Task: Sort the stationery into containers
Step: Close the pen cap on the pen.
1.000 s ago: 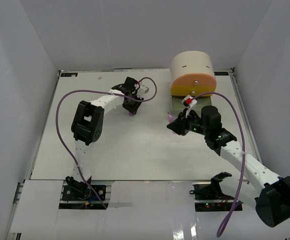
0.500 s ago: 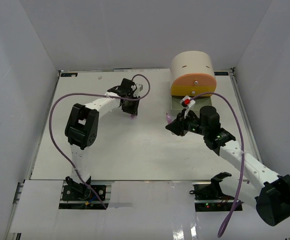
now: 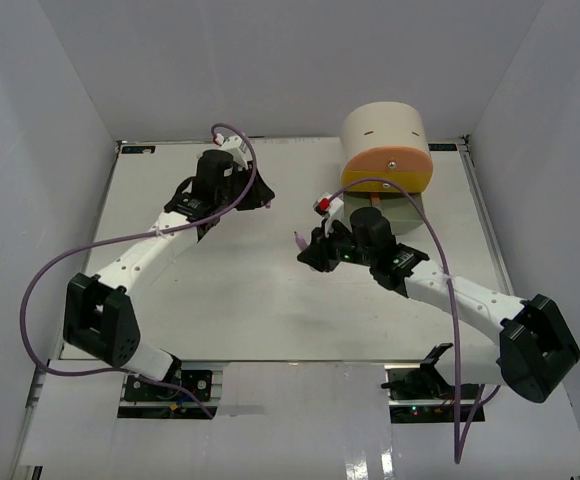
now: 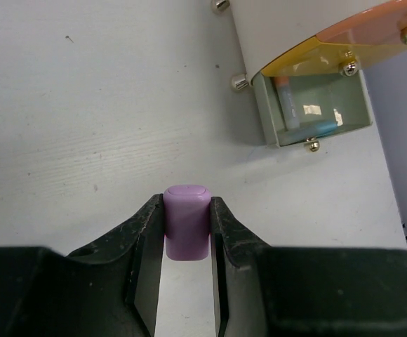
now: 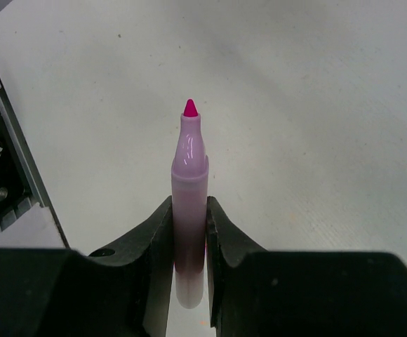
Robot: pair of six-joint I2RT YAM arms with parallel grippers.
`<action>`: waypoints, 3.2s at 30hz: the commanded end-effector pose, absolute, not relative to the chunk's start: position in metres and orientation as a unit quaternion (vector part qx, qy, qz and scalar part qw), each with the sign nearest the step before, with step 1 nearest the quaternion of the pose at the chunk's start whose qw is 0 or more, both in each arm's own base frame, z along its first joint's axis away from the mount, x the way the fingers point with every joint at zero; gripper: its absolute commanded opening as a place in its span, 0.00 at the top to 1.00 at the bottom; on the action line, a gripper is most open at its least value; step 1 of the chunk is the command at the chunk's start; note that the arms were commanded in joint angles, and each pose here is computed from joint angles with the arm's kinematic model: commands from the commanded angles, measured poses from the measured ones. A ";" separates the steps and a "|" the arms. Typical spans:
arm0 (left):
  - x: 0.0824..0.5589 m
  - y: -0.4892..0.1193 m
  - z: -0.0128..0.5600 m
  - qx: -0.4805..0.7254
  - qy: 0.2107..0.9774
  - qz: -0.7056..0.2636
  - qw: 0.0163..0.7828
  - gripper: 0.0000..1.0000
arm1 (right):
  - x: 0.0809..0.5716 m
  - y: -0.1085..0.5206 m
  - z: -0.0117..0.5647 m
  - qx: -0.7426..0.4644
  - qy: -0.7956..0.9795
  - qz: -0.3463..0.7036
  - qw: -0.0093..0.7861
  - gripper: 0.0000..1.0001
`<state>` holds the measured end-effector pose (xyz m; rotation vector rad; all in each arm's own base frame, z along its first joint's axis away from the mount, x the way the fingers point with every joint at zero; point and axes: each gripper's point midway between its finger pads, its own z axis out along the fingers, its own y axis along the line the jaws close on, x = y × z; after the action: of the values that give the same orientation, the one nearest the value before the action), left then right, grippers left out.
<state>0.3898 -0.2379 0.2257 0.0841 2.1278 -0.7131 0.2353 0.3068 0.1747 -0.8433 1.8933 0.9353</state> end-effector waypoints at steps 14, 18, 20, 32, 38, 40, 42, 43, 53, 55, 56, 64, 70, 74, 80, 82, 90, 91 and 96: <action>0.365 -0.217 0.299 -0.017 0.745 -0.351 0.567 1.00 | 0.281 0.372 0.230 -0.304 0.701 0.376 0.524 0.92; 0.364 -0.217 0.295 -0.025 0.741 -0.355 0.569 1.00 | 0.282 0.383 0.232 -0.303 0.697 0.381 0.526 0.92; 0.364 -0.218 0.295 -0.023 0.740 -0.359 0.568 1.00 | 0.283 0.386 0.232 -0.302 0.697 0.383 0.526 0.92; 0.362 -0.219 0.296 -0.017 0.733 -0.366 0.573 1.00 | 0.300 0.399 0.239 -0.283 0.696 0.382 0.539 0.92; 0.362 -0.220 0.295 -0.016 0.733 -0.367 0.572 1.00 | 0.305 0.405 0.245 -0.279 0.690 0.385 0.545 0.92; 0.362 -0.220 0.295 -0.014 0.733 -0.367 0.572 1.00 | 0.306 0.406 0.250 -0.278 0.687 0.386 0.548 0.92; 0.361 -0.220 0.295 -0.013 0.733 -0.367 0.572 1.00 | 0.308 0.407 0.252 -0.276 0.687 0.385 0.551 0.92; 0.361 -0.220 0.295 -0.013 0.733 -0.367 0.572 1.00 | 0.309 0.407 0.252 -0.276 0.686 0.385 0.552 0.92; 0.359 -0.225 0.294 -0.010 0.730 -0.381 0.567 1.00 | 0.311 0.411 0.254 -0.267 0.684 0.391 0.555 0.92; 0.358 -0.226 0.294 -0.012 0.730 -0.386 0.565 1.00 | 0.312 0.408 0.255 -0.259 0.683 0.393 0.559 0.92; 0.358 -0.226 0.293 -0.013 0.729 -0.388 0.564 1.00 | 0.314 0.407 0.259 -0.253 0.678 0.393 0.567 0.92; 0.357 -0.228 0.290 -0.012 0.726 -0.394 0.563 0.99 | 0.316 0.402 0.272 -0.230 0.663 0.400 0.590 0.92; 0.355 -0.232 0.285 -0.010 0.724 -0.401 0.561 0.96 | 0.321 0.396 0.279 -0.204 0.656 0.399 0.608 0.92; 0.352 -0.237 0.283 0.002 0.722 -0.399 0.565 0.92 | 0.321 0.395 0.283 -0.198 0.651 0.402 0.613 0.92; 0.347 -0.245 0.277 0.012 0.723 -0.393 0.568 0.90 | 0.318 0.391 0.297 -0.197 0.634 0.409 0.626 0.92; 0.346 -0.246 0.276 0.016 0.723 -0.392 0.569 0.90 | 0.318 0.388 0.299 -0.196 0.630 0.406 0.632 0.92; 0.338 -0.256 0.279 0.055 0.716 -0.401 0.569 0.89 | 0.311 0.370 0.316 -0.204 0.612 0.407 0.647 0.92; 0.336 -0.258 0.280 0.060 0.715 -0.405 0.567 0.89 | 0.310 0.369 0.318 -0.207 0.609 0.406 0.649 0.92; 0.331 -0.267 0.276 0.069 0.717 -0.413 0.557 0.87 | 0.306 0.366 0.324 -0.222 0.598 0.412 0.650 0.92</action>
<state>0.3468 -0.2558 0.3028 0.0933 1.5939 -0.9528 0.3055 0.3742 0.2457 -0.5538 1.6136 0.9022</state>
